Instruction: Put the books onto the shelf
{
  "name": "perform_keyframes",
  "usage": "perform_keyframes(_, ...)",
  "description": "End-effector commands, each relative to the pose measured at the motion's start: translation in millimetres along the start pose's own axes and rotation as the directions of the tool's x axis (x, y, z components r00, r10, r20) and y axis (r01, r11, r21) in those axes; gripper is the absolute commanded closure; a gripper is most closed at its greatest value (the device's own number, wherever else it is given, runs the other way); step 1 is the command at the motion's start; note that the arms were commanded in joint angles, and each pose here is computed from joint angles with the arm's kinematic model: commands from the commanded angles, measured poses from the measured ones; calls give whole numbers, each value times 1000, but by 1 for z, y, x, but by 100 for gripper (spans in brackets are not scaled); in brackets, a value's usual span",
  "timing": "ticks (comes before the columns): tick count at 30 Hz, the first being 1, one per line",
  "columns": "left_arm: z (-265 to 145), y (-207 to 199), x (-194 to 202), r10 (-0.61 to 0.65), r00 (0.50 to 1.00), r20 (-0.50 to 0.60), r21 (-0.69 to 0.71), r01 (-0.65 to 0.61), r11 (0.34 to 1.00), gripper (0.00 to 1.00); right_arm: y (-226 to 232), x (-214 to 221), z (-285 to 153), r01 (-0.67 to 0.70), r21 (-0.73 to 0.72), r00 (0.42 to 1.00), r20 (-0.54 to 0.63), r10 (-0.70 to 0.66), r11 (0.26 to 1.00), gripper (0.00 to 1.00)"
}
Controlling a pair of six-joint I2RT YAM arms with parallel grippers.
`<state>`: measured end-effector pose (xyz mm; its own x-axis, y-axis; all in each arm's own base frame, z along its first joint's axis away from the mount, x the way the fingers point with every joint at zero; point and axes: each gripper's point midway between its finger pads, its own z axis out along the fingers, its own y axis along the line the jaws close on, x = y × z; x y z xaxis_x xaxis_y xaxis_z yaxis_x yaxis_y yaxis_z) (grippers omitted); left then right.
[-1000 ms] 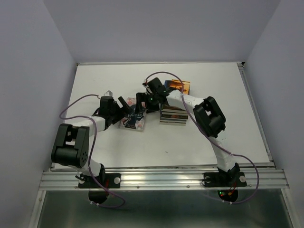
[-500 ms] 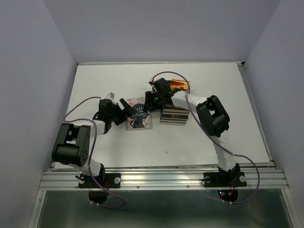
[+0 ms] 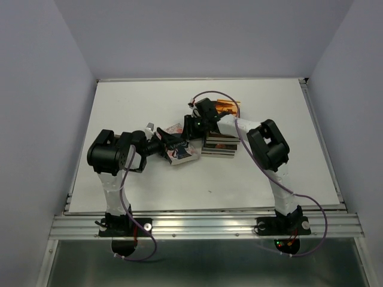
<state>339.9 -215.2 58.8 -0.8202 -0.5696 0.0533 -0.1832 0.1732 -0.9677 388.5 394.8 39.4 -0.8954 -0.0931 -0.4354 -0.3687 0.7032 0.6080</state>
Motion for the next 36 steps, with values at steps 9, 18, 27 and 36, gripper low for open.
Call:
perform_keyframes(9,-11,-87,21,323,946,41,325,-318,891,84,-3,83,15,-30,49,977,-212,40,998,61)
perform_keyframes(18,-3,-67,-28,452,882,130,-129,-437,890,63,-7,76,11,-15,90,983,-180,31,996,61)
perform_keyframes(27,-15,-20,-43,427,900,88,-411,-358,839,9,-11,73,11,-12,118,984,-174,33,993,61)
perform_keyframes(36,-38,-20,-46,451,886,105,-497,-346,796,3,-11,74,15,-18,115,982,-187,40,993,61)
